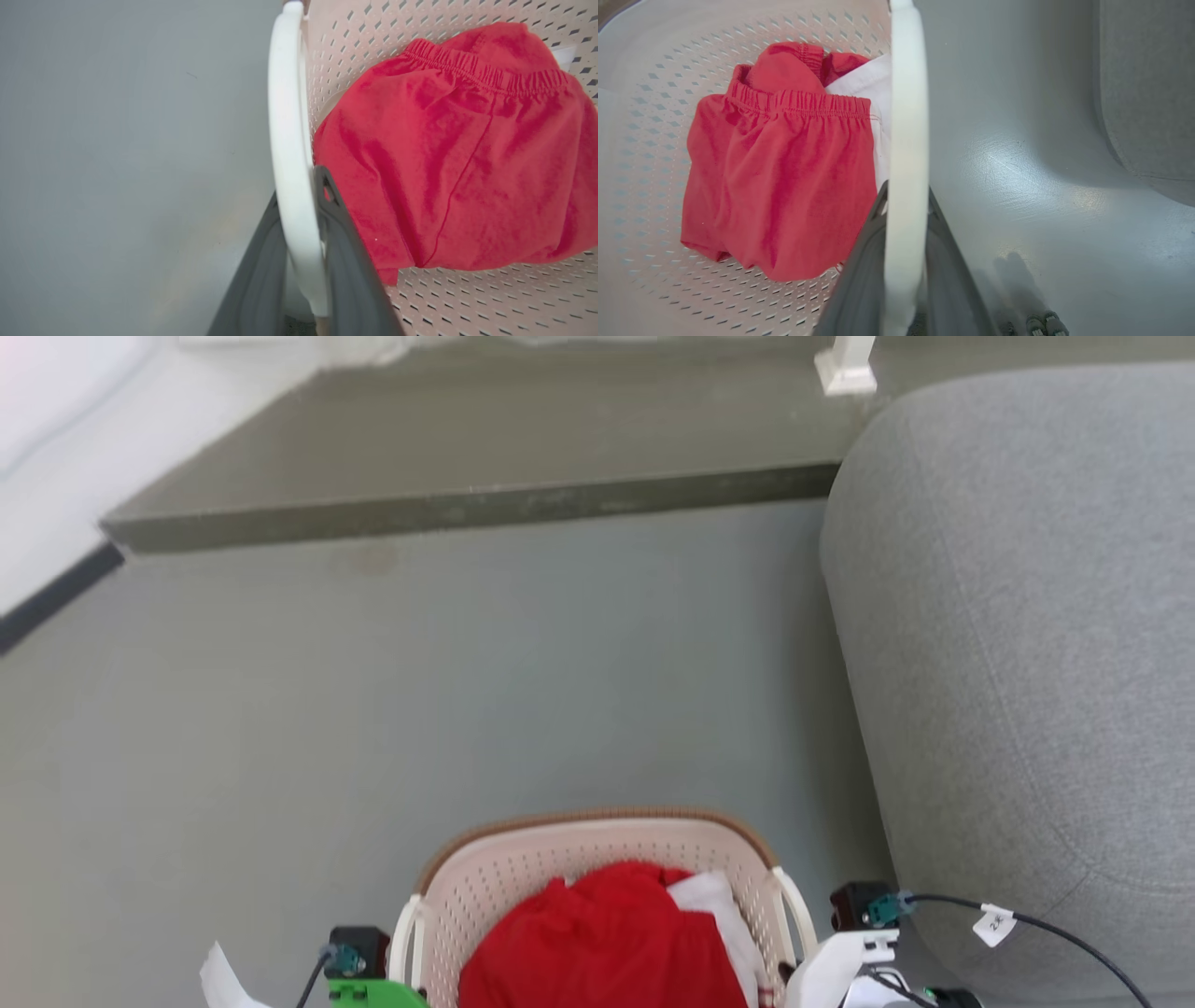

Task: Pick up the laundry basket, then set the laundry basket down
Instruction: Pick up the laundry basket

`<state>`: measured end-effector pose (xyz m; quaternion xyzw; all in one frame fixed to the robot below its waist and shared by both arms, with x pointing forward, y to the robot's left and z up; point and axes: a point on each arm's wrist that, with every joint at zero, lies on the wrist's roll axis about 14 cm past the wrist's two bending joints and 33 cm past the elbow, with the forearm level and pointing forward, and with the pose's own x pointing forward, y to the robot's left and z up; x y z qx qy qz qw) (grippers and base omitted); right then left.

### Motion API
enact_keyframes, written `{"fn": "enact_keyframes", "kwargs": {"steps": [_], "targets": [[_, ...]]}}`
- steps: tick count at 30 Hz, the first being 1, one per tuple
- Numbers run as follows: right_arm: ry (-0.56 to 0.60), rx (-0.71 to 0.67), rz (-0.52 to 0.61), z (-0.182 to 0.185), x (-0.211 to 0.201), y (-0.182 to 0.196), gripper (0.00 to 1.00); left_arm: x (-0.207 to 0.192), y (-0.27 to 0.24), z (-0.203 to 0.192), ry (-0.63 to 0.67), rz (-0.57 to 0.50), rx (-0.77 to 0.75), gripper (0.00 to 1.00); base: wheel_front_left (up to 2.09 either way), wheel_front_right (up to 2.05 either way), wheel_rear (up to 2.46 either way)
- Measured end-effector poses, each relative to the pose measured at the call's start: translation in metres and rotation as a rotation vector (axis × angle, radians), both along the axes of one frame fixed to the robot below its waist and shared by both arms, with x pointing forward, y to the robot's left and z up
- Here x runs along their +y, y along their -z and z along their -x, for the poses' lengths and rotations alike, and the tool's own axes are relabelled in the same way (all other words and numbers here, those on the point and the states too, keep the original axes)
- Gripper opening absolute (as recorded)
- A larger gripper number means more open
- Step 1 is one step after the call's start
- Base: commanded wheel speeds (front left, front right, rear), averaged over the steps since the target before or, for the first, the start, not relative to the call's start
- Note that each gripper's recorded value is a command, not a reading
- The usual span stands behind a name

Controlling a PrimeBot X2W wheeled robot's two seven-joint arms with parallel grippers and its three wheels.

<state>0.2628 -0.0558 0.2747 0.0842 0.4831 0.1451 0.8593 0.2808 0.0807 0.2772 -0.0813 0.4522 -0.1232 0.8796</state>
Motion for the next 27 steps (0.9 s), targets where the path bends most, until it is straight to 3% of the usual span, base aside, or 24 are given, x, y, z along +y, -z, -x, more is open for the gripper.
{"fn": "enact_keyframes", "kwargs": {"steps": [15, 27], "targets": [[-0.021, 0.067, 0.019, 0.035, 0.001, -0.001, 0.00, -0.002, -0.003, 0.030, 0.024, -0.008, 0.036, 0.00, 0.00, 0.00, 0.00], [-0.021, 0.076, 0.028, 0.037, 0.000, -0.001, 0.00, -0.005, -0.005, 0.029, 0.059, -0.025, 0.042, 0.00, 0.00, 0.00, 0.00]]}}
